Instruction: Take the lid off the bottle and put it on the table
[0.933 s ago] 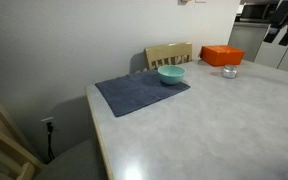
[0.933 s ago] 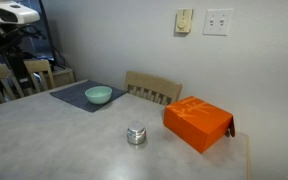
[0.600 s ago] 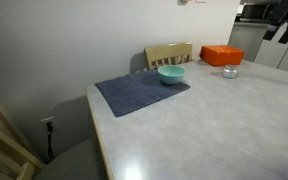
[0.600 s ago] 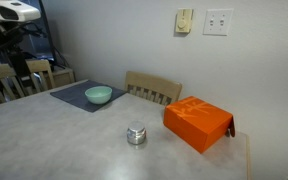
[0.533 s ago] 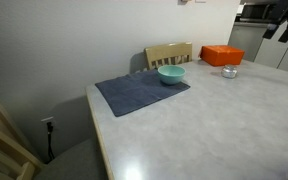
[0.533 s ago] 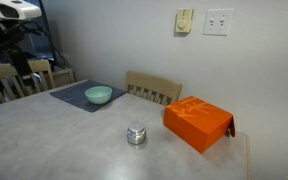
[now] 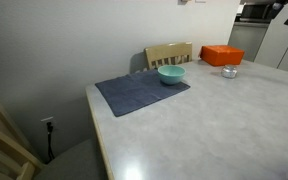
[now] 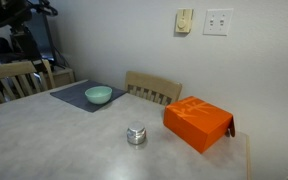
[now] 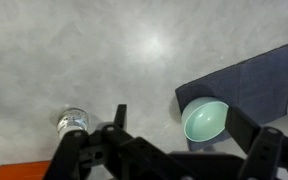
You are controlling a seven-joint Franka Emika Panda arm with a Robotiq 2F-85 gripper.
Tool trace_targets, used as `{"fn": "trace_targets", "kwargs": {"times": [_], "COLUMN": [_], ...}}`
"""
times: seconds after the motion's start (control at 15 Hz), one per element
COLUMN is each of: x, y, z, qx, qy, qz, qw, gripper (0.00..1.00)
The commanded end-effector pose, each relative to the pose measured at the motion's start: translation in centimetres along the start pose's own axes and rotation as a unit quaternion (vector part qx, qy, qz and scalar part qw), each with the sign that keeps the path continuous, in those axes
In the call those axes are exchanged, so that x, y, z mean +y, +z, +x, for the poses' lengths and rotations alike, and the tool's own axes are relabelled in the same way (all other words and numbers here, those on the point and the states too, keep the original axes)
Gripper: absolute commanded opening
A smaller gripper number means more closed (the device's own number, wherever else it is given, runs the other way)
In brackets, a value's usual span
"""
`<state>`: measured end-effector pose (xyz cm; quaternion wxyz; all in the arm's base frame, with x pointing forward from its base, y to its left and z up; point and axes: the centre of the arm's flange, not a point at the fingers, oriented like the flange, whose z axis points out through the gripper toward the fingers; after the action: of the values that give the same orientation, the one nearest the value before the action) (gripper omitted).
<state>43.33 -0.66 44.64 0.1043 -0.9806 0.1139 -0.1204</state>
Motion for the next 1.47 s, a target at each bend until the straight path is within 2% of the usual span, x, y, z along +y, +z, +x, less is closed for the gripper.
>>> {"fn": "trace_targets", "kwargs": {"times": [0.0,0.13,0.47,0.53,0.87,0.93,1.2,1.4], "x": [-0.1,-0.2,1.7,2.2,4.0,4.3,6.4,9.1], "y": [0.2,0.6,-0.7,-1.1,-3.1,-3.6,-5.7,-7.0], "z": [0.0,-0.2,2.3,2.7,4.7,4.9,6.9,8.9], "qx": [-0.002,-0.015,-0.005,0.017,0.059,0.086,0.134,0.119], "qy": [-0.002,-0.010,0.007,0.016,0.049,0.056,0.092,0.129], "qz": [-0.001,-0.006,0.010,0.005,0.000,-0.016,-0.033,-0.028], "qw": [1.0000,0.9998,0.9999,0.9997,0.9970,0.9946,0.9861,0.9841], "gripper": [1.00,1.00,1.00,1.00,1.00,1.00,1.00,1.00]}}
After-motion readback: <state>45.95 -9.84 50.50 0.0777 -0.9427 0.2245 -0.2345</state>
